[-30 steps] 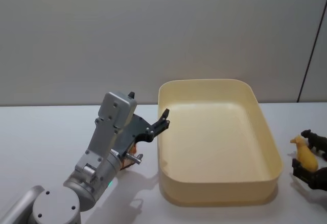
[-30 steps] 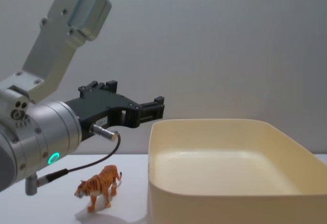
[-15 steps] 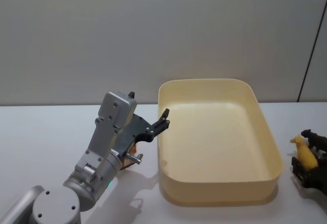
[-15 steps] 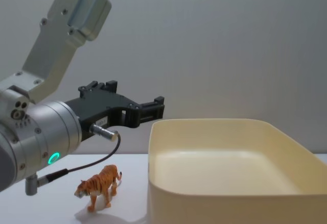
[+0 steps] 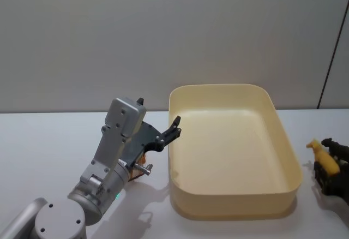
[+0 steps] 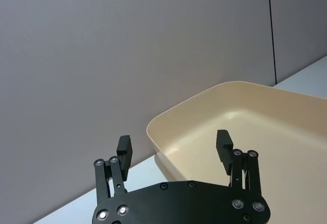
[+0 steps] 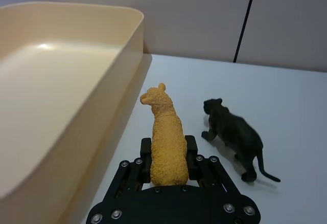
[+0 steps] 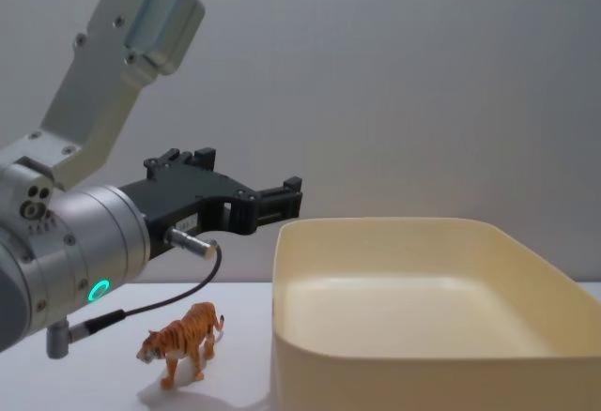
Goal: Pick up the toy alternately with two hands and place it into the central storage box.
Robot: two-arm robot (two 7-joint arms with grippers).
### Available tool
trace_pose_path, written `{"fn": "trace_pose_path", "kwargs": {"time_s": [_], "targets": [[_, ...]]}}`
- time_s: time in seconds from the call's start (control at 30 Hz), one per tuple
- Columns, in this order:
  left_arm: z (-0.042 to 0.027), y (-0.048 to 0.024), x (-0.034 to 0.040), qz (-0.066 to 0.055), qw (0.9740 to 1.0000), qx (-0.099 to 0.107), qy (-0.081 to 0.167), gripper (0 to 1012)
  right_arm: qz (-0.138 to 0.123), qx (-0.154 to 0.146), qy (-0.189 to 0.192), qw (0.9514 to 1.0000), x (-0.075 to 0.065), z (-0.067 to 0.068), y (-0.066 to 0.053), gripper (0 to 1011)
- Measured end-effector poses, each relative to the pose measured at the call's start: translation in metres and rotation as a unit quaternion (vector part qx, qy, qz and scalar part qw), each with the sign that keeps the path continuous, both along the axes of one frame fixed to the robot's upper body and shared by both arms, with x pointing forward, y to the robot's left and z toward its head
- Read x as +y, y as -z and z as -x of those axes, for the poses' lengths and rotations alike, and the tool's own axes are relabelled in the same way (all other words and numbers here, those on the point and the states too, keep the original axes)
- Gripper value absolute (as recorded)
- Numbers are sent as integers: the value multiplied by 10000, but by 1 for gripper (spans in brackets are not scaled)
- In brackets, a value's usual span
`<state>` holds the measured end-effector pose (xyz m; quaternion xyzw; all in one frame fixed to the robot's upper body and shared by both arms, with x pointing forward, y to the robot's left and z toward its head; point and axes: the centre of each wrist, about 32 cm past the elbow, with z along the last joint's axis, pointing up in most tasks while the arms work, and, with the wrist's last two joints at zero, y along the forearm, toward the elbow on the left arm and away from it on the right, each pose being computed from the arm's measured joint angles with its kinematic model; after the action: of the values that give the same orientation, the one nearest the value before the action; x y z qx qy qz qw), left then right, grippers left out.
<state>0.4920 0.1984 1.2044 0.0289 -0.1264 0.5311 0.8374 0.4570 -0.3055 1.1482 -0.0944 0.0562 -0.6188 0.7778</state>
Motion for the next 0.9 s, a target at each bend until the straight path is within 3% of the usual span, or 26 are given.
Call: {"fn": "trace_pose_path", "kwargs": {"time_s": [0.3, 0.57, 0.9], "targets": [[0, 0, 0, 0, 10000, 0, 0, 1001, -66, -457, 65, 9989, 49, -30, -165, 361], [0, 0, 0, 0, 10000, 0, 0, 1001, -255, -980, -69, 9948, 194, -169, -481, 361], [0, 0, 0, 0, 10000, 0, 0, 1002, -401, -1063, -533, 9921, 472, -428, -733, 361]]}}
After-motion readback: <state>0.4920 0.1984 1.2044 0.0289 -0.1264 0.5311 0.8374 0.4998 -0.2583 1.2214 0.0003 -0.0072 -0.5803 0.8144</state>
